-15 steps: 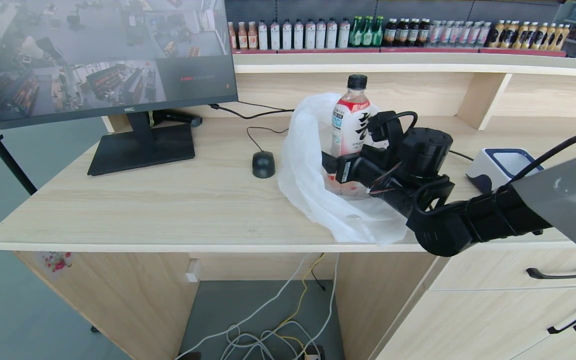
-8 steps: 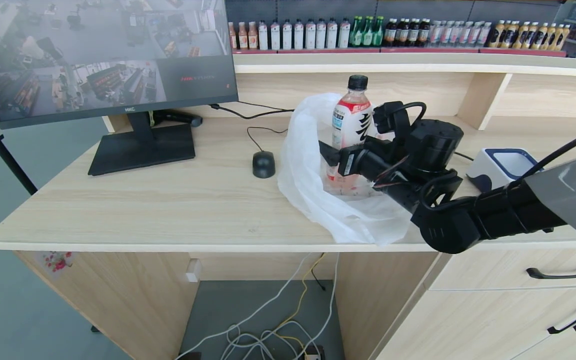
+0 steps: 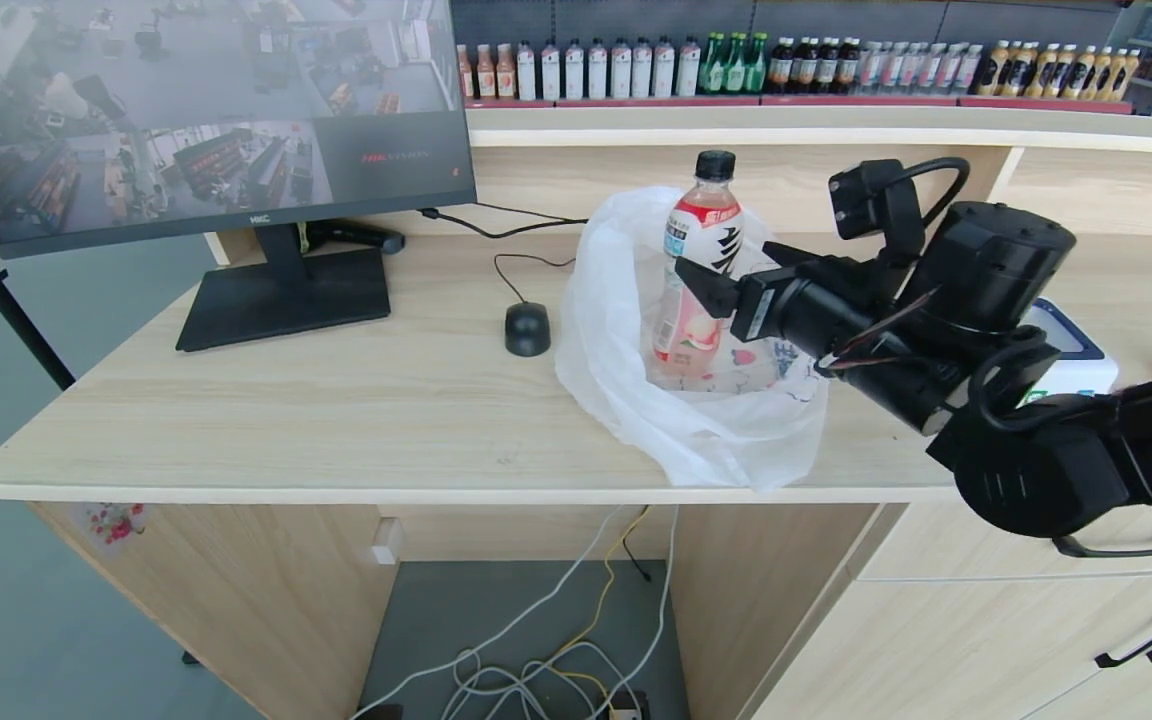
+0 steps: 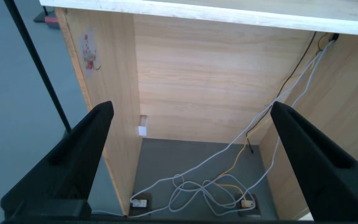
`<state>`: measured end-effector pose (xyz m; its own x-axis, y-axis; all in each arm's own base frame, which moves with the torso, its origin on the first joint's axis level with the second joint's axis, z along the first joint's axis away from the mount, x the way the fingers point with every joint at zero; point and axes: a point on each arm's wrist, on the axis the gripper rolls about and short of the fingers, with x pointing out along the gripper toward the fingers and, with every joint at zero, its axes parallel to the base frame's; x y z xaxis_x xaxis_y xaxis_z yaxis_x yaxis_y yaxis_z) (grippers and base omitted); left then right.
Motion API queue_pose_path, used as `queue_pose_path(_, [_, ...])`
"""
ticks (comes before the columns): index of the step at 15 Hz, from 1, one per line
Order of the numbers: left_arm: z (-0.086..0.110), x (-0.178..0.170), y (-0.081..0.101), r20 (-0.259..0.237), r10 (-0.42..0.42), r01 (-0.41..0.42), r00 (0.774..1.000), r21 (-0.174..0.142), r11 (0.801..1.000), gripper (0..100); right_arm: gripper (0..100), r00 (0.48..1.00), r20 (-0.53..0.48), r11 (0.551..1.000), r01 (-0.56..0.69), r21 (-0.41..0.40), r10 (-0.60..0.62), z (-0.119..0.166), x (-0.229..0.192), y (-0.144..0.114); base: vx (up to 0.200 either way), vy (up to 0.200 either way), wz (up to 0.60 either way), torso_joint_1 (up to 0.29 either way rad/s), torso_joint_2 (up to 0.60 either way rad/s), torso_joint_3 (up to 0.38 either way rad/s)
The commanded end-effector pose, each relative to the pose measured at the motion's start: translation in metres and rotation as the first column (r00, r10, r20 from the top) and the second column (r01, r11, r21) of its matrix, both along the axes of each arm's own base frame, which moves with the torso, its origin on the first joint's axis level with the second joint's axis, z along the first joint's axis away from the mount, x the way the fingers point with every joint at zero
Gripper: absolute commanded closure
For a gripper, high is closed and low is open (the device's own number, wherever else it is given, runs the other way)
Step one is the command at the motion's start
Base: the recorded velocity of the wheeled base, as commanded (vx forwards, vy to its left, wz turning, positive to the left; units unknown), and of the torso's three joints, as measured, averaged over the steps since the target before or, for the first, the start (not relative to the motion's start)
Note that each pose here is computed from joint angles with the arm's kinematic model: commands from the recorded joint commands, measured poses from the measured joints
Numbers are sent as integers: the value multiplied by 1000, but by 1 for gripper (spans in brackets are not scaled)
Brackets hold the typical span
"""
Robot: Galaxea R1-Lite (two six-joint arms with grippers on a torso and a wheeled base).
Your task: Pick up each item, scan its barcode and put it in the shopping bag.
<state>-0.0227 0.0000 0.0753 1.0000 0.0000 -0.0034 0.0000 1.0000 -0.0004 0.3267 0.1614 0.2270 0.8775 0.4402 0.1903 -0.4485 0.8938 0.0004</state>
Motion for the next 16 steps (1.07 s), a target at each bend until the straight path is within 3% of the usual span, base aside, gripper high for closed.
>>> queue_pose_path(1, [0, 0, 0, 0, 0, 0, 1000, 0, 1000, 0, 0, 1000, 13, 1000, 4, 12, -4, 13, -36, -13, 0, 0, 0, 0, 0, 0])
queue_pose_path(4, [0, 0, 0, 0, 0, 0, 1000, -1, 1000, 0, 0, 999, 34, 999, 7, 31, -8, 5, -68, -22, 0, 0, 0, 0, 0, 0])
queue_pose_path(9, [0, 0, 0, 0, 0, 0, 1000, 0, 1000, 0, 0, 997, 78, 998, -11, 56, 7, -34, -112, -38, 0, 0, 0, 0, 0, 0])
queue_pose_path(16, [0, 0, 0, 0, 0, 0, 1000, -1, 1000, 0, 0, 997, 75, 998, -14, 65, 9, -37, -129, -42, 0, 0, 0, 0, 0, 0])
